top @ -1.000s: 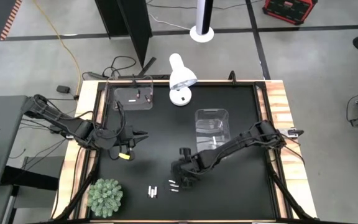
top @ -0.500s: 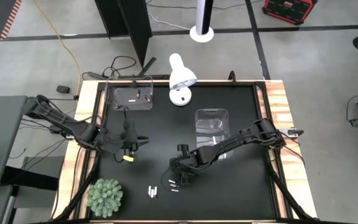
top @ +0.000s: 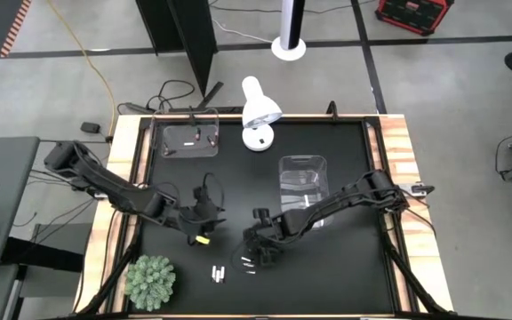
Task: Sort batteries
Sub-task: Put the black battery into the top transparent bin
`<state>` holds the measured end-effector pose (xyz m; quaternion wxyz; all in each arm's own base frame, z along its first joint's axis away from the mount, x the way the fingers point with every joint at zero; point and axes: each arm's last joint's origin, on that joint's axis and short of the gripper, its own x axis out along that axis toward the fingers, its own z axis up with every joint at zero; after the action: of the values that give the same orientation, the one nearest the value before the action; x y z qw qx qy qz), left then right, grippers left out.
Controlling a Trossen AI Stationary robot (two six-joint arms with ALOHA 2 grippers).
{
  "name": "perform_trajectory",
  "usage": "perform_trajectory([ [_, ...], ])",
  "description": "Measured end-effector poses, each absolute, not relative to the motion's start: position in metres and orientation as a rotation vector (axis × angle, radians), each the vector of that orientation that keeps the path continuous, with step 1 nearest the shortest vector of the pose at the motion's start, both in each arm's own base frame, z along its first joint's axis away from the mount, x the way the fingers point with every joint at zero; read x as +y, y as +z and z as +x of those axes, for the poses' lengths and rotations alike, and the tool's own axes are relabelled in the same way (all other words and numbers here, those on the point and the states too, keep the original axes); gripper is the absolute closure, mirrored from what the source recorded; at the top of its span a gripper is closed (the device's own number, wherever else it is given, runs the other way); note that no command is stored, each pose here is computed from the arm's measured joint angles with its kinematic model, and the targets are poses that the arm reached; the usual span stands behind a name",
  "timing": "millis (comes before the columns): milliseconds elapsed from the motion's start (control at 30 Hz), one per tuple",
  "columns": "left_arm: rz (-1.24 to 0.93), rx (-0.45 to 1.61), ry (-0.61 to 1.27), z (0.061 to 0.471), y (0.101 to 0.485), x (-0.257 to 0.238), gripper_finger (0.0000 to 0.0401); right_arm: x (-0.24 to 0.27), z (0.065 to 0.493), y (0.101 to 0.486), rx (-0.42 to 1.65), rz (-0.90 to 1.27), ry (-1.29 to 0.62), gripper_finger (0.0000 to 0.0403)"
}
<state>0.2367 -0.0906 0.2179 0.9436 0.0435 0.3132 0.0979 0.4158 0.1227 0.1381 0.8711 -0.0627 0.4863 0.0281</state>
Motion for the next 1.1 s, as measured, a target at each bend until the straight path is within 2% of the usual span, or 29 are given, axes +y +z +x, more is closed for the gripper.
perform_trajectory([
  [133,0.053,0.657,0.193,0.245,0.207,-0.095,0.0262,0.123,0.415,0.137,1.022,-0.132,0.060,0.0286],
  [267,0.033,0.674,0.182,0.253,0.195,-0.099,0.0263,0.123,0.416,0.137,1.020,-0.151,0.070,0.0273],
  [367,0.026,0.679,0.181,0.257,0.188,-0.101,0.0265,0.121,0.416,0.137,1.020,-0.151,0.068,0.0285],
  [667,-0.035,0.677,0.111,0.262,0.184,-0.106,0.0265,0.121,0.416,0.138,1.020,-0.171,0.092,0.0364],
  [900,-0.052,0.691,0.061,0.262,0.184,-0.109,0.0264,0.121,0.416,0.138,1.018,-0.161,0.087,0.0358],
  [1100,-0.031,0.696,0.040,0.268,0.173,-0.115,0.0235,0.121,0.416,0.138,1.017,-0.159,0.086,0.0355],
])
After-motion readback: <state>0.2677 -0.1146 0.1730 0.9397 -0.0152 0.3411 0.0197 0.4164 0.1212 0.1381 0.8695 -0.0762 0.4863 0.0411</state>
